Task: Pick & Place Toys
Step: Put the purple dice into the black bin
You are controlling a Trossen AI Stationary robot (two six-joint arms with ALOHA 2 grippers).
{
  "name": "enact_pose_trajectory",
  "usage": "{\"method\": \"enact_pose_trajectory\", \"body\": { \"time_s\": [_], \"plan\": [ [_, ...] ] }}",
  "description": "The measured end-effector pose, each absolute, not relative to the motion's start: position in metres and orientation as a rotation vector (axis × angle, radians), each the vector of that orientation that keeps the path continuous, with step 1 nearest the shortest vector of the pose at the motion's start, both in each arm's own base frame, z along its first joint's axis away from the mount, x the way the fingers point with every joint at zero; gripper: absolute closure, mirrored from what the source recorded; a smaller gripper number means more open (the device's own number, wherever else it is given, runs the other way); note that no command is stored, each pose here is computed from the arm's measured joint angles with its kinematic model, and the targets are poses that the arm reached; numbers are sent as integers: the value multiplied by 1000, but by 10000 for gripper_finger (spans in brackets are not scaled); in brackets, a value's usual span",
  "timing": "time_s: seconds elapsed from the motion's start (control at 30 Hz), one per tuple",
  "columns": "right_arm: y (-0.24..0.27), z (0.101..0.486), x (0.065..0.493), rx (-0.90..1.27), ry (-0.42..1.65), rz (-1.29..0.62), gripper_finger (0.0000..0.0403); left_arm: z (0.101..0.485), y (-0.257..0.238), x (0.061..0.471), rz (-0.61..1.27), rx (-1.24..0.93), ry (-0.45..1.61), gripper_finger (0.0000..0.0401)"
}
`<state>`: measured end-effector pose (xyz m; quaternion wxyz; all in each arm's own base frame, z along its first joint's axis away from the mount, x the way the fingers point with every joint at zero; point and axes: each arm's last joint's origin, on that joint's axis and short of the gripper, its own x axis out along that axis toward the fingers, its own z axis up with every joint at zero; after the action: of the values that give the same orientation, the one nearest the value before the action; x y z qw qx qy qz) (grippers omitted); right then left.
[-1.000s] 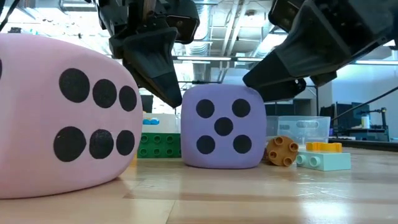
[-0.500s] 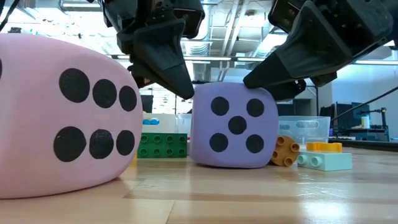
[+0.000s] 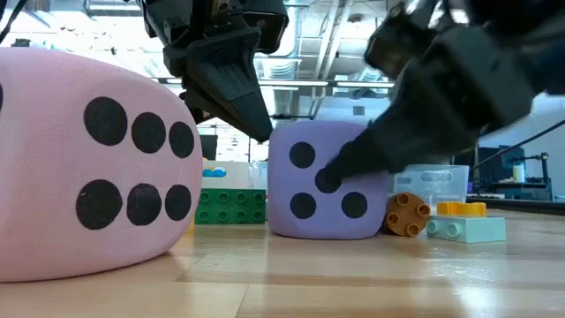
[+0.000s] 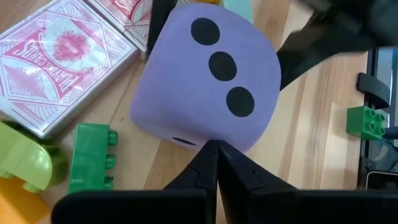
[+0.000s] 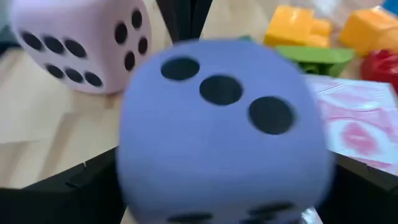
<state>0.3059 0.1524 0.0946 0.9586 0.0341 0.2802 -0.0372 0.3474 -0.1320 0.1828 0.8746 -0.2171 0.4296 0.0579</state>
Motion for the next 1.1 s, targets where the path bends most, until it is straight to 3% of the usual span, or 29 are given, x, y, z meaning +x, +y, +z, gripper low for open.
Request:
{"method": "enact_pose_trajectory", "body": {
  "time_s": [0.4,0.7,1.1],
  "plan": [
    [166,101,335,-84,710,-46,27,183,-134,346,100,-444,912,401],
    [171,124,330,-58,671,-26,6,182,-134,345,110,-425,916,401],
    [173,125,329,-57,662,-30,11,182,-134,345,114,-422,921,401]
  ]
}}
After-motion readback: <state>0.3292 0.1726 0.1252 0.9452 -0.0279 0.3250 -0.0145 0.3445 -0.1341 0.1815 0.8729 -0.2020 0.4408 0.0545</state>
